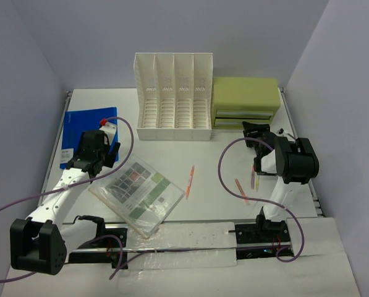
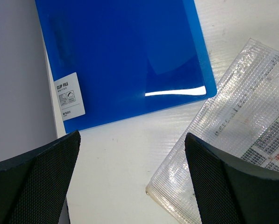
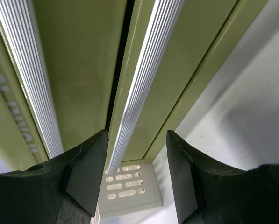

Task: Organize the desk

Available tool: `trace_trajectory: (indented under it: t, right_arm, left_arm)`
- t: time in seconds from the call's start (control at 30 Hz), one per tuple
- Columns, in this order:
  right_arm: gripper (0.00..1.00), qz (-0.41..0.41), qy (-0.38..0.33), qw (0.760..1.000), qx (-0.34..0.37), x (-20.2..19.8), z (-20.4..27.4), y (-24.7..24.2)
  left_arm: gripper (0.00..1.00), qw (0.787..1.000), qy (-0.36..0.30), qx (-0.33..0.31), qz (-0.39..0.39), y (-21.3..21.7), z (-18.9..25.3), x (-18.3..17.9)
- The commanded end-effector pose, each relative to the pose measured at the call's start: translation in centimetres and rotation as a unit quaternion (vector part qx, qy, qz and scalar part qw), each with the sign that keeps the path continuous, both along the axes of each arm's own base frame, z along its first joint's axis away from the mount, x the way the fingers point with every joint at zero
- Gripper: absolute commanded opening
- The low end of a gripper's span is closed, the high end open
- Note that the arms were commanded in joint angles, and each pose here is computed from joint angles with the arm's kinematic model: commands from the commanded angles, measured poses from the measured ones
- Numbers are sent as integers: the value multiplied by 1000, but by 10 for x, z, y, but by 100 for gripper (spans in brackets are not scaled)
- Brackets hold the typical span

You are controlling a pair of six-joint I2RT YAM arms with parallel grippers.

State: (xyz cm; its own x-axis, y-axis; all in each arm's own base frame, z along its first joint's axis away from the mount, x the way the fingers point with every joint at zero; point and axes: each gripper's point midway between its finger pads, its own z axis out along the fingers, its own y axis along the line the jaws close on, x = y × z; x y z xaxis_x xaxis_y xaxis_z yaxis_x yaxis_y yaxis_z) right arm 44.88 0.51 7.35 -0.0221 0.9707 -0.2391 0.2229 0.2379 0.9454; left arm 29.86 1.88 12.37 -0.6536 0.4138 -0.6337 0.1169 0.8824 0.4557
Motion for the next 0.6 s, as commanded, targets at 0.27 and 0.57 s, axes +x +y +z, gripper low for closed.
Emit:
trace_trajectory:
  t: [0.27,0.57]
  right_arm:
    - [57,-6,-42,999,-6,15,19,-9]
    - [57,-5,-51,999,1,20,22,-11]
  left_arm:
    - [99,1000,-7,4,0,0,4,4]
    - [99,1000,-3,4,-1,-1,3,4]
